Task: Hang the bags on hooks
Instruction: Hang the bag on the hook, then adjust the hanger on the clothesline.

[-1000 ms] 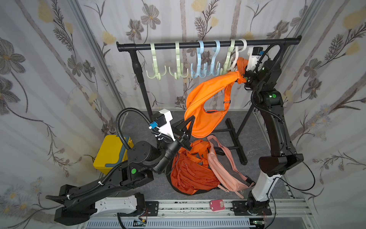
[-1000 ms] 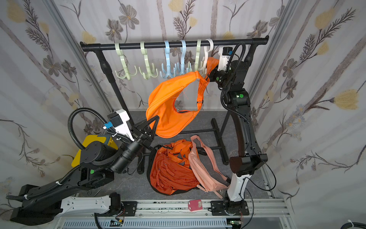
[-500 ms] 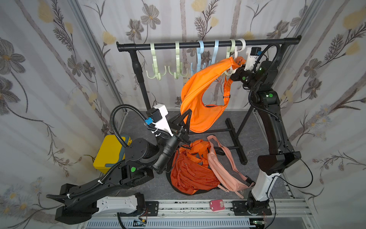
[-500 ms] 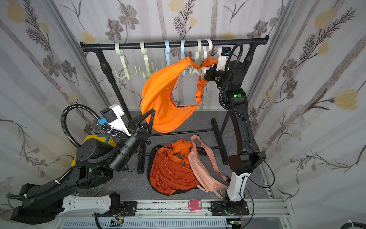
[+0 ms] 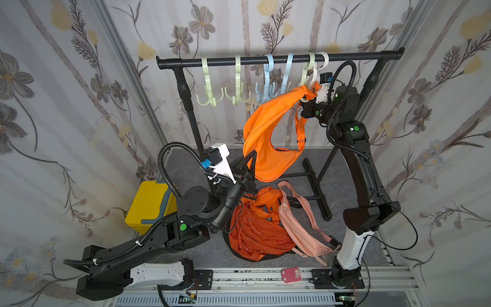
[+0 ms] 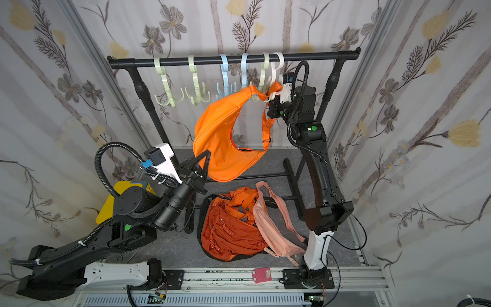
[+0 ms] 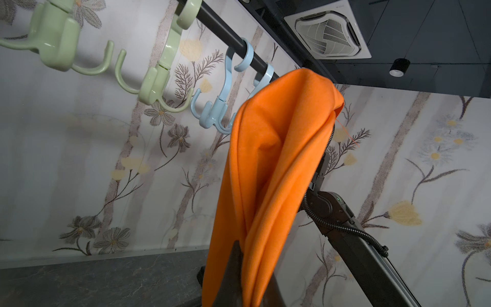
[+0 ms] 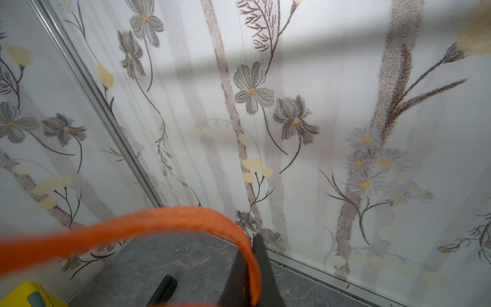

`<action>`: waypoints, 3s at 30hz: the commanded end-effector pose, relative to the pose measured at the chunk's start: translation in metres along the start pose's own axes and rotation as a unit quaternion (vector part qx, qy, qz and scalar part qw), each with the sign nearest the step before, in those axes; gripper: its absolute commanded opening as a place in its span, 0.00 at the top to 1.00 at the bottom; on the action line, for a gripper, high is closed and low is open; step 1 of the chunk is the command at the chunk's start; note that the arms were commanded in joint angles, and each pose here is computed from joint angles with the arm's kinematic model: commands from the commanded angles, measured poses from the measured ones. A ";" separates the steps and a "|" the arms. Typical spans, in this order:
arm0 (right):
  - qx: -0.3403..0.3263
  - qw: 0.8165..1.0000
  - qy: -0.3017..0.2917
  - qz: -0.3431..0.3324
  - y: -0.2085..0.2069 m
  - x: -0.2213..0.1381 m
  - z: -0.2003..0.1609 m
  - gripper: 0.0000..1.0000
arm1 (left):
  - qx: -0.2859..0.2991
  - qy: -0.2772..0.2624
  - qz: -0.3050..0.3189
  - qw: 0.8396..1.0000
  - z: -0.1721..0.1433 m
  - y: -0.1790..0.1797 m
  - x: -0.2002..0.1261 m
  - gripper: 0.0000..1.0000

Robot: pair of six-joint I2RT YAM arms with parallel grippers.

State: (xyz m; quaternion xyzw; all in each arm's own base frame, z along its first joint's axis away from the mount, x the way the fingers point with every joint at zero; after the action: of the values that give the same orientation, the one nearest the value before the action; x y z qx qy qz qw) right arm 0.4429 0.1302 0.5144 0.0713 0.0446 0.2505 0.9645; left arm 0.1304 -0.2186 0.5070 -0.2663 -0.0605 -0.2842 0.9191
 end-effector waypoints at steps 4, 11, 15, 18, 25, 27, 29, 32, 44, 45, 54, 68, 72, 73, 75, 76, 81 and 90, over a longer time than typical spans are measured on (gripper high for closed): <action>-0.005 1.000 -0.001 -0.007 0.001 -0.012 -0.010 1.00 | 0.006 0.018 -0.003 1.000 -0.005 -0.006 0.007 1.00; 0.003 1.000 -0.001 -0.001 0.003 -0.021 -0.015 1.00 | 0.033 0.045 -0.021 0.998 -0.014 -0.022 0.022 1.00; 0.005 1.000 0.001 -0.002 0.004 -0.023 -0.019 1.00 | 0.045 0.058 -0.027 0.997 -0.017 -0.031 0.030 1.00; 0.005 1.000 0.000 -0.003 0.004 -0.026 -0.021 1.00 | 0.055 0.073 -0.025 0.995 -0.025 -0.034 0.036 1.00; 0.006 1.000 -0.007 -0.014 0.004 -0.038 -0.025 0.63 | 0.079 0.133 -0.007 0.988 -0.064 -0.034 0.047 1.00; 0.006 1.000 -0.008 -0.017 0.005 -0.045 -0.026 0.35 | 0.083 0.151 -0.005 0.985 -0.077 -0.033 0.049 1.00; 0.006 1.000 -0.013 -0.020 0.007 -0.054 -0.025 0.25 | 0.085 0.167 -0.003 0.982 -0.090 -0.030 0.049 1.00; 0.009 0.999 -0.014 -0.031 0.008 -0.067 -0.030 0.18 | 0.084 0.184 -0.003 0.979 -0.106 -0.023 0.047 0.99; 0.013 0.988 -0.033 -0.148 -0.002 -0.126 -0.045 0.04 | 0.061 0.236 -0.016 0.970 -0.146 -0.003 0.060 0.42; 0.012 0.989 -0.039 -0.145 0.001 -0.130 -0.042 0.04 | 0.061 0.239 -0.018 0.969 -0.149 -0.002 0.061 0.39; 0.004 0.996 -0.084 0.006 0.029 -0.131 -0.037 0.02 | 0.030 0.220 -0.028 0.975 -0.142 0.014 0.054 0.37; 0.020 0.992 -0.096 0.079 0.043 -0.078 -0.007 0.84 | 0.001 0.153 -0.008 0.988 -0.098 0.036 0.032 0.33; -0.001 0.989 -0.147 -0.015 0.033 -0.127 0.001 1.00 | -0.002 0.135 0.014 0.991 -0.091 0.049 0.024 0.33; -0.008 0.989 -0.144 -0.022 0.030 -0.134 0.003 1.00 | -0.004 0.130 0.016 0.991 -0.088 0.051 0.023 0.33; -0.015 0.992 -0.124 -0.028 0.023 -0.140 0.003 0.95 | -0.007 0.123 0.018 0.992 -0.083 0.057 0.021 0.33; -0.017 0.993 -0.114 -0.033 0.018 -0.140 0.002 0.95 | -0.009 0.120 0.019 0.993 -0.080 0.059 0.021 0.33; -0.013 0.996 -0.070 -0.052 -0.002 -0.131 -0.013 0.94 | -0.013 0.104 0.021 0.994 -0.067 0.064 0.020 0.33; -0.002 0.997 -0.045 -0.062 -0.010 -0.131 -0.041 0.45 | -0.010 0.106 0.024 0.994 -0.066 0.067 0.016 0.31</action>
State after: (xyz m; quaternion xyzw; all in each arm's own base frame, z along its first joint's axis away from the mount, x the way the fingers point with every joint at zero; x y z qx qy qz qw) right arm 0.3335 0.0633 0.4802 0.0826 0.0101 0.1860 0.9790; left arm 0.1791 -0.2161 0.4217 -0.2350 0.0528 -0.2877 0.9269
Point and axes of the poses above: each gripper's point midway between its finger pads, its own x axis out along the fingers, its own y axis along the line the jaws close on, z = x × y, the point moved 8 cm from there along -x, back along the fingers
